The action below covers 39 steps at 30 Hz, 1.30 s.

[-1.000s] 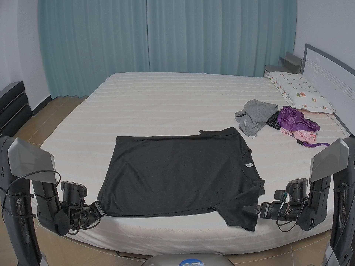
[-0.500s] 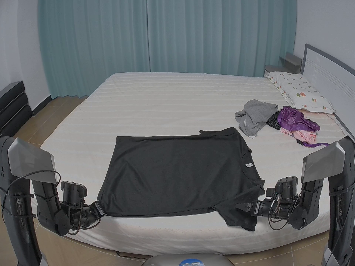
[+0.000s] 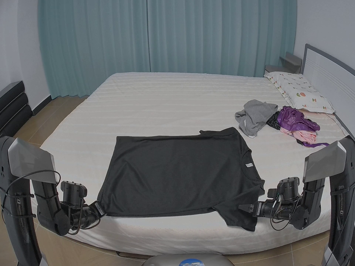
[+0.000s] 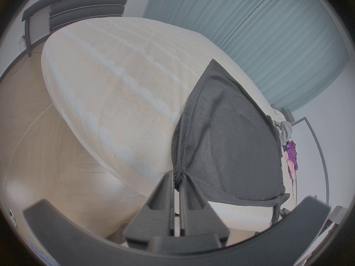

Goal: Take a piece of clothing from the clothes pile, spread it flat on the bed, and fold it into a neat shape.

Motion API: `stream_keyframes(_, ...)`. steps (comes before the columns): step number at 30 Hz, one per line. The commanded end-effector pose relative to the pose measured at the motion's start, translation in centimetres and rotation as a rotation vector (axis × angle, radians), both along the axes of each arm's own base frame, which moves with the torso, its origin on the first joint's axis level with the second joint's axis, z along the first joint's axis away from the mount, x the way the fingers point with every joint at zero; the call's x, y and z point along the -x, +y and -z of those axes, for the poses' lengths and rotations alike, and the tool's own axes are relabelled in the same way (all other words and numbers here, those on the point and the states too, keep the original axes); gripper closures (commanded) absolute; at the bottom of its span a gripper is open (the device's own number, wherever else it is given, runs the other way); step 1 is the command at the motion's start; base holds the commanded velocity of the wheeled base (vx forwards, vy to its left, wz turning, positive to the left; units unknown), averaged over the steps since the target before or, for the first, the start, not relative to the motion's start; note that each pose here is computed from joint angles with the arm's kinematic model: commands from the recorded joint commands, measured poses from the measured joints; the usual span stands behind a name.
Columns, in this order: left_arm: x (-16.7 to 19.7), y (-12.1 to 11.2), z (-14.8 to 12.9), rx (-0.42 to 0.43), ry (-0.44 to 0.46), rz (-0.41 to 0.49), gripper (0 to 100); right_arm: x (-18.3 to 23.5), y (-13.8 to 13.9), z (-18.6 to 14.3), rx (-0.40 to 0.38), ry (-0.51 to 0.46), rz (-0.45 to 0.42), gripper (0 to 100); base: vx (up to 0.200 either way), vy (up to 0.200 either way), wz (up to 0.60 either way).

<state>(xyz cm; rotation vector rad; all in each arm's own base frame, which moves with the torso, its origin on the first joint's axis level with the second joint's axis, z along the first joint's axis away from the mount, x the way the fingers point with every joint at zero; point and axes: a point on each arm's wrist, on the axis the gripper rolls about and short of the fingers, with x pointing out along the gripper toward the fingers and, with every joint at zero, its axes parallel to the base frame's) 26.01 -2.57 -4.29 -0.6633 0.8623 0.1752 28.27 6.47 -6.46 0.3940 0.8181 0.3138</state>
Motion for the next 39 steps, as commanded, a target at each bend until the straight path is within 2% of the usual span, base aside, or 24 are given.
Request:
stream_keyframes(1, 0.0, 0.0, 0.0, 0.001, 0.001, -0.001, 100, 0.0, 0.0, -0.2, -0.001, -0.005, 0.0, 100, 0.0, 0.0, 0.0)
stream_keyframes(9, -0.1, 0.0, 0.0, 0.001, -0.005, -0.001, 100, 1.0, -1.7, -1.5, 0.0, -0.015, 0.029, 100, 0.0, 0.0, 0.0)
stream_keyframes(27, 0.6, 0.1, -1.5, -0.006, -0.041, 0.007, 100, 4.5, -5.5, -3.3, -0.176, 0.021, -0.008, 100, 0.0, 0.0, 0.0)
stream_keyframes(39, 1.5, 0.5, -1.5, -0.058, -0.046, 0.033, 100, 7.0, -5.9, -3.9, -0.204, 0.029, -0.03, 100, 0.0, 0.0, 0.0)
